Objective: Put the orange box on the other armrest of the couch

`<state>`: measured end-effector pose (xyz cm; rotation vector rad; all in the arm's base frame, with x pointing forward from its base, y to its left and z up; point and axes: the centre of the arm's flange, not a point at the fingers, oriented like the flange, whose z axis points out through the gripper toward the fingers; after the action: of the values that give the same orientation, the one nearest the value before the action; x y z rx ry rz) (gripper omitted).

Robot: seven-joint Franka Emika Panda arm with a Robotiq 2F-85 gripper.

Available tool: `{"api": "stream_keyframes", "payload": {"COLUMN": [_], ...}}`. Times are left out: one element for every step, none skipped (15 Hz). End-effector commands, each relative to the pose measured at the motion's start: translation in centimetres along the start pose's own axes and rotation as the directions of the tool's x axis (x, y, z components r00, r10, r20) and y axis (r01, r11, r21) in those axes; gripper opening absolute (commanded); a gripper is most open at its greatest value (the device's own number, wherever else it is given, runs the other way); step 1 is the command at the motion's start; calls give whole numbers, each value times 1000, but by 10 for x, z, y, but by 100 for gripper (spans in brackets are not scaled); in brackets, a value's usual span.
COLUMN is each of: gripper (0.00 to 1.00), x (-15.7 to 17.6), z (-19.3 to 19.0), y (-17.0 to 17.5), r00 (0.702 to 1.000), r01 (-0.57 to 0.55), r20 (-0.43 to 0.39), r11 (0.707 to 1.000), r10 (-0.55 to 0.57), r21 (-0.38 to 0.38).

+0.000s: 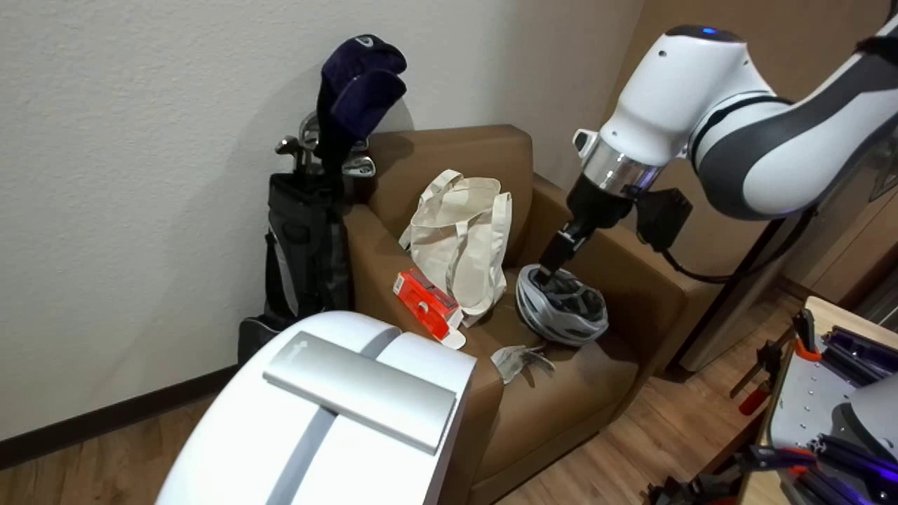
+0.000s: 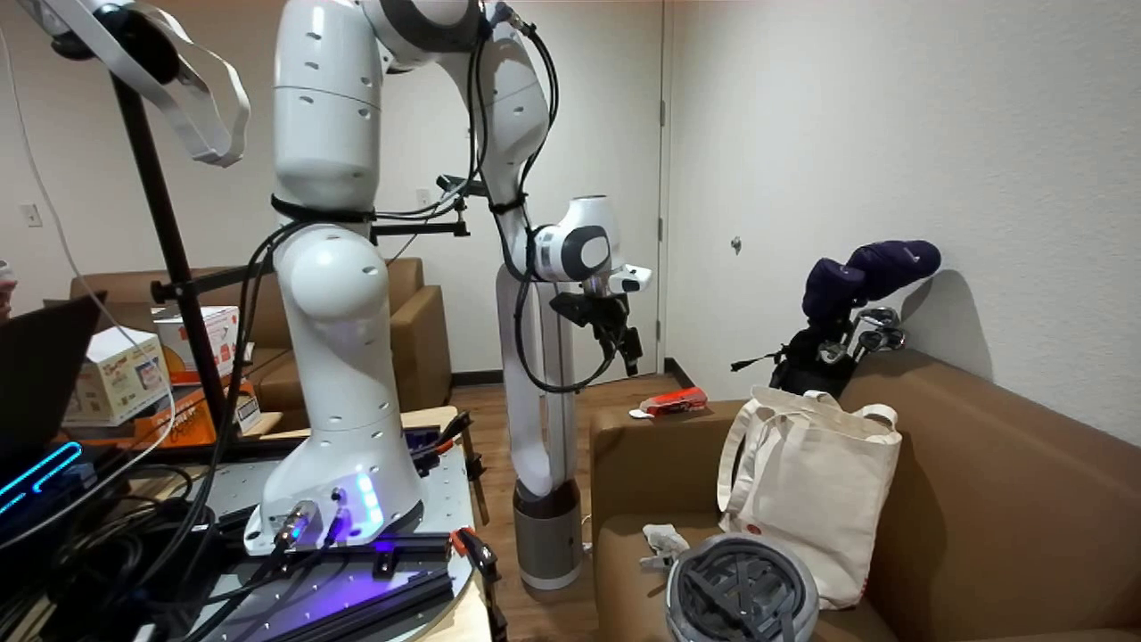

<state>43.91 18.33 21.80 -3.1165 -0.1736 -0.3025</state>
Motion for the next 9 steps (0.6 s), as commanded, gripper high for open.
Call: {"api": "stream_keyframes", "payload": {"gripper": [100,100,100,100,100,100,100,100,100], "x": [15,6,8,9,10,14,25,35,46], "z": [36,14,20,25,28,27,25,24,22], "y": [-53,-26,-39,-47,-50,-49,-53,-56,-61], "r00": [999,999,999,999,998,999,1000,1000,999], "r01": [44,30,42,48,53,35,18,2,-11], "r20": [-21,-16,-19,-18,-16,-21,3,8,30], "r11": [997,999,998,998,998,998,999,999,999], "r10": [-45,-30,-43,-49,-54,-36,-18,-2,12], "r21": [-58,-33,-37,-36,-37,-49,-50,-45,-46]}}
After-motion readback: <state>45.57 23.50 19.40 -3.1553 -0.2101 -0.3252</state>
